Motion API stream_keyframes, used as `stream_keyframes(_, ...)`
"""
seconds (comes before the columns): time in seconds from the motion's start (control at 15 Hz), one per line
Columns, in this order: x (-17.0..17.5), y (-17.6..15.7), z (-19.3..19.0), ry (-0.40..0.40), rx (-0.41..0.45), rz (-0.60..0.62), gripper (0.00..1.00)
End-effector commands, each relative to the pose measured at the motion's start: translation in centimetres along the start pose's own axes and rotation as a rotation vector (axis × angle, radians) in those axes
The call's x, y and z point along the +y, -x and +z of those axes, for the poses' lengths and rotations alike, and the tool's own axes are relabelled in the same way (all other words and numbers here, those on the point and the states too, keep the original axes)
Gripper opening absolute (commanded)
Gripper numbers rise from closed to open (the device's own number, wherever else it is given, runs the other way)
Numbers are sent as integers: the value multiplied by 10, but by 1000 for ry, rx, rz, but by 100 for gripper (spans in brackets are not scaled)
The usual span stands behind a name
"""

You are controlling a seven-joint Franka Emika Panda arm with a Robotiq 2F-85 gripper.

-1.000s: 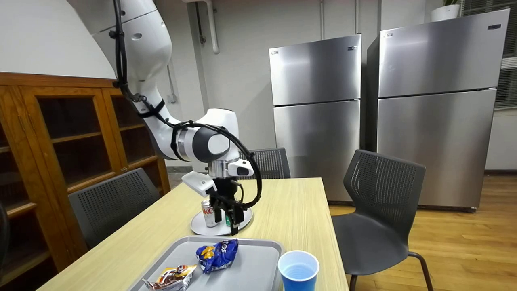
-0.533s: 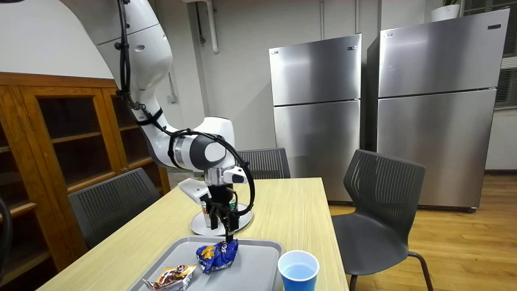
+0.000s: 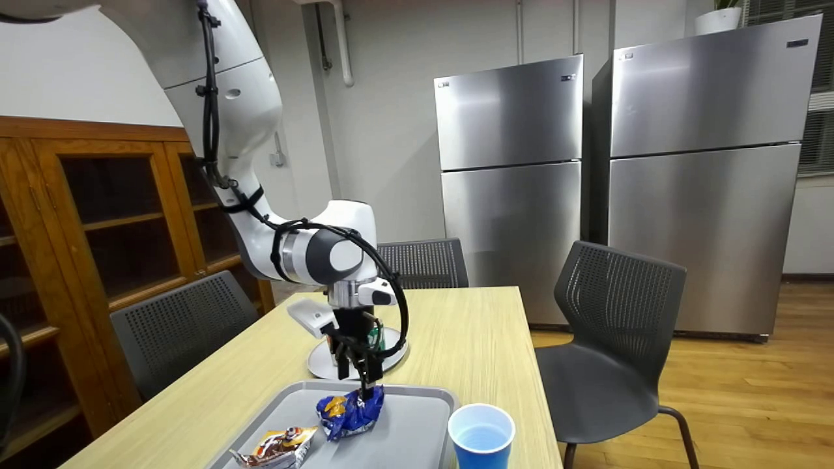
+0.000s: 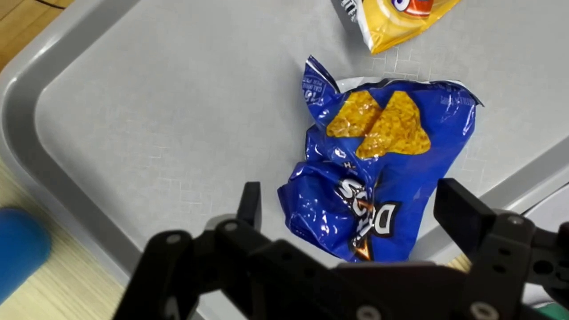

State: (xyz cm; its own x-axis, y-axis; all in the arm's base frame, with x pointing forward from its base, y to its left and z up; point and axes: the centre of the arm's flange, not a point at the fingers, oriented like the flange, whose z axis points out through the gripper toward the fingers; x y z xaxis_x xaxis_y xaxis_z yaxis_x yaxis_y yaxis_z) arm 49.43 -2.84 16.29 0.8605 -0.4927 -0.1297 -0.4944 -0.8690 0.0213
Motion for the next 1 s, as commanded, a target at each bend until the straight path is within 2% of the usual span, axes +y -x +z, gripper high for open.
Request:
stream_keyframes(0.0,-10,-4,9,-5,6,24,100)
stream_keyframes(0.2,-10,-4,13,-3,8,21,100)
stream_keyframes(0.27,-10,-4,14,-2,10,21,75)
stream_keyframes(0.4,-10,-4,14,-2,16,20,66)
stream_keyframes(0.93,-10,-4,18,0,23,19,3)
